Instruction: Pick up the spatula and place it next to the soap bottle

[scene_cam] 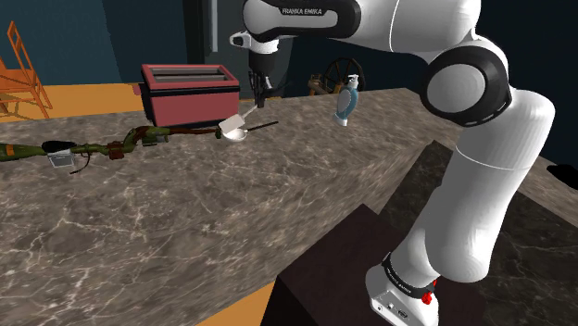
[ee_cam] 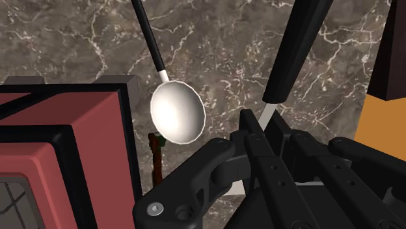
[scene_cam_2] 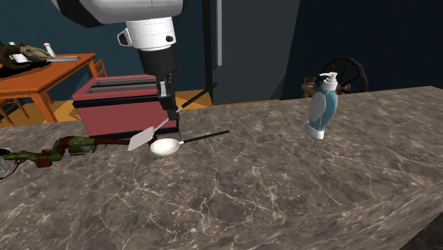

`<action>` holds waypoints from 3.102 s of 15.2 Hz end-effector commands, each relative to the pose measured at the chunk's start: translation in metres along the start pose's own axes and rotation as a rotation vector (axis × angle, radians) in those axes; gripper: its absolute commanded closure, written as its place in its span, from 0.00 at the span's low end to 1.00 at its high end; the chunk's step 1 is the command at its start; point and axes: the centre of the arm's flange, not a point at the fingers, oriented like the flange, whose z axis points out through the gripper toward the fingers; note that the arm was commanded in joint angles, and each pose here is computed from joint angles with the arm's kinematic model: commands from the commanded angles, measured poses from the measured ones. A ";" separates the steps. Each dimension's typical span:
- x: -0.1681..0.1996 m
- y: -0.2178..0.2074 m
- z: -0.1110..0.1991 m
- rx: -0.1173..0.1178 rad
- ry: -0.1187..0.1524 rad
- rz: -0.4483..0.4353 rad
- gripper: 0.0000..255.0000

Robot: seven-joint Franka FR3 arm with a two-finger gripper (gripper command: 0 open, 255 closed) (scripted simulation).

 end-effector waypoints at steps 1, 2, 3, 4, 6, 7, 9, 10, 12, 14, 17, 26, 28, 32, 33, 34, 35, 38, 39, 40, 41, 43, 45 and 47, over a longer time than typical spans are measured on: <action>-0.002 0.001 -0.011 0.000 0.000 0.000 1.00; -0.002 0.001 -0.016 0.000 0.000 0.000 1.00; -0.002 0.001 -0.021 0.000 0.000 0.000 1.00; -0.003 0.001 -0.027 0.000 0.000 0.000 1.00; -0.004 0.001 -0.037 0.000 0.000 0.000 1.00; -0.004 0.001 -0.042 0.000 0.000 0.000 1.00; -0.005 0.001 -0.053 0.000 0.000 0.000 1.00; -0.005 0.001 -0.058 0.000 0.000 0.000 1.00; -0.006 0.001 -0.069 0.000 0.000 0.000 1.00; -0.006 0.001 -0.079 0.000 0.000 0.000 1.00; -0.007 0.001 -0.095 0.000 0.000 0.000 1.00; -0.023 -0.003 -0.134 0.000 0.000 0.000 1.00; -0.048 -0.009 -0.133 0.000 0.000 0.000 1.00; -0.099 -0.023 -0.129 0.000 0.000 0.000 1.00; -0.112 -0.027 -0.129 0.000 0.000 0.000 1.00; -0.124 -0.030 -0.128 0.000 0.000 0.000 1.00; -0.137 -0.033 -0.127 0.000 0.000 0.000 1.00; -0.175 -0.044 -0.124 0.000 0.000 0.000 1.00; -0.188 -0.047 -0.124 0.000 0.000 0.000 1.00; -0.201 -0.051 -0.123 0.000 0.000 0.000 1.00; -0.214 -0.054 -0.122 0.000 0.000 0.000 1.00; -0.239 -0.061 -0.120 0.000 0.000 0.000 1.00; -0.264 -0.068 -0.119 0.000 0.000 0.000 1.00; -0.290 -0.075 -0.117 0.000 0.000 0.000 1.00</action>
